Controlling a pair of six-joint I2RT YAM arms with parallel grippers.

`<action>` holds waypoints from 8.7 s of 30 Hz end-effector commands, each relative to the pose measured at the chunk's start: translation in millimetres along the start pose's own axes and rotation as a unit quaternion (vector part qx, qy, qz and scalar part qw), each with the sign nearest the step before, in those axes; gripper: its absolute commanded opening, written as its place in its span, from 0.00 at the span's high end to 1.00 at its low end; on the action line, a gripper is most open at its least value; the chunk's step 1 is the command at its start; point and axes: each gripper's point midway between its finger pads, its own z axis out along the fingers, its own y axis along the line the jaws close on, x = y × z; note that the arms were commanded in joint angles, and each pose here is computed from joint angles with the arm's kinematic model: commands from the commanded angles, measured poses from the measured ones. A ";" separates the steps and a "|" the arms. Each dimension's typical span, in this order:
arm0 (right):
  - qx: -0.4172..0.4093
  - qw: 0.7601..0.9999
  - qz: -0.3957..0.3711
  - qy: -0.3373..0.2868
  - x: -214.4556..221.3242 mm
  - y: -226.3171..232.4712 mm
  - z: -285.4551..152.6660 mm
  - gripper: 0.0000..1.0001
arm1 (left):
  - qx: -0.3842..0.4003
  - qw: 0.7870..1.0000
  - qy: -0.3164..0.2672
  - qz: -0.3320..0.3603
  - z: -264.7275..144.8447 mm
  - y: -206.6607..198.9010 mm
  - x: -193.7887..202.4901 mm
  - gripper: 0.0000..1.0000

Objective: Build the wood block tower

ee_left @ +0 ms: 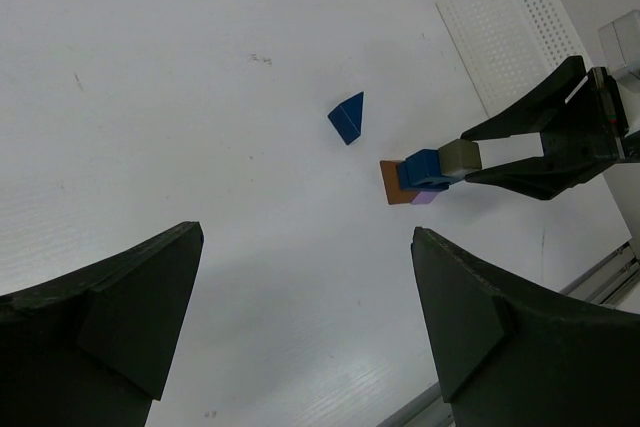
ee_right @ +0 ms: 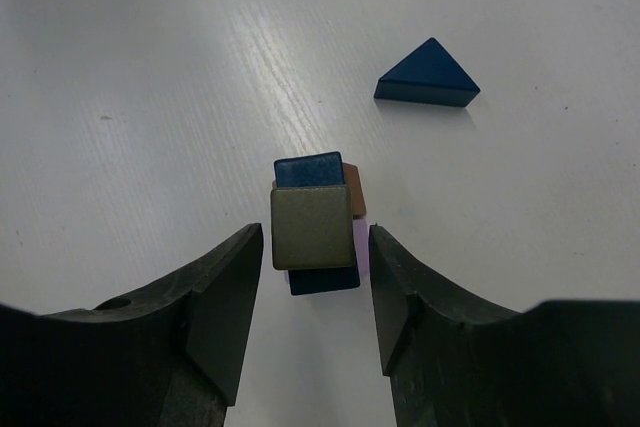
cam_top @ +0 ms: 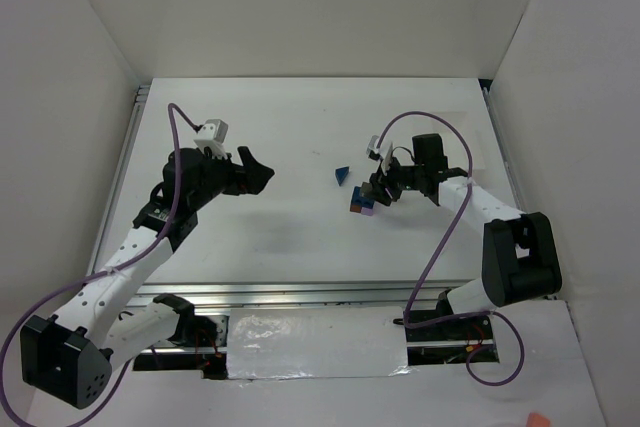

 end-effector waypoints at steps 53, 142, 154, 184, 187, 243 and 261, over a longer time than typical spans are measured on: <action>0.004 0.999 -0.048 0.002 -1.9 -5.9 -6.2 0.39 | 0.048 0.998 -0.015 0.039 6.2 -24.2 -15.1 0.01; 0.255 0.935 -0.008 -0.245 -162.6 -63.6 -181.2 0.00 | -0.005 0.945 0.194 0.264 232.5 -18.6 75.7 0.71; 0.000 0.960 0.103 -0.262 -181.6 25.8 -118.8 0.00 | 0.184 0.901 0.018 0.392 76.5 -108.0 -3.3 0.62; -0.206 0.937 0.224 -0.172 -229.0 90.3 -54.7 0.10 | 0.227 0.808 -0.013 0.544 28.5 -173.8 -4.8 0.64; -0.210 0.937 0.220 -0.169 -228.6 93.1 -50.6 0.13 | 0.229 0.805 -0.019 0.547 27.5 -176.3 -4.9 0.64; -0.160 0.959 0.105 -0.210 -210.4 72.3 -67.8 1.00 | 0.172 0.868 -0.047 0.464 21.6 -165.3 -11.1 0.01; -0.056 0.949 -0.076 -0.300 -146.3 34.7 -69.1 0.93 | 0.144 0.953 -0.076 0.256 9.0 -104.7 -6.2 0.01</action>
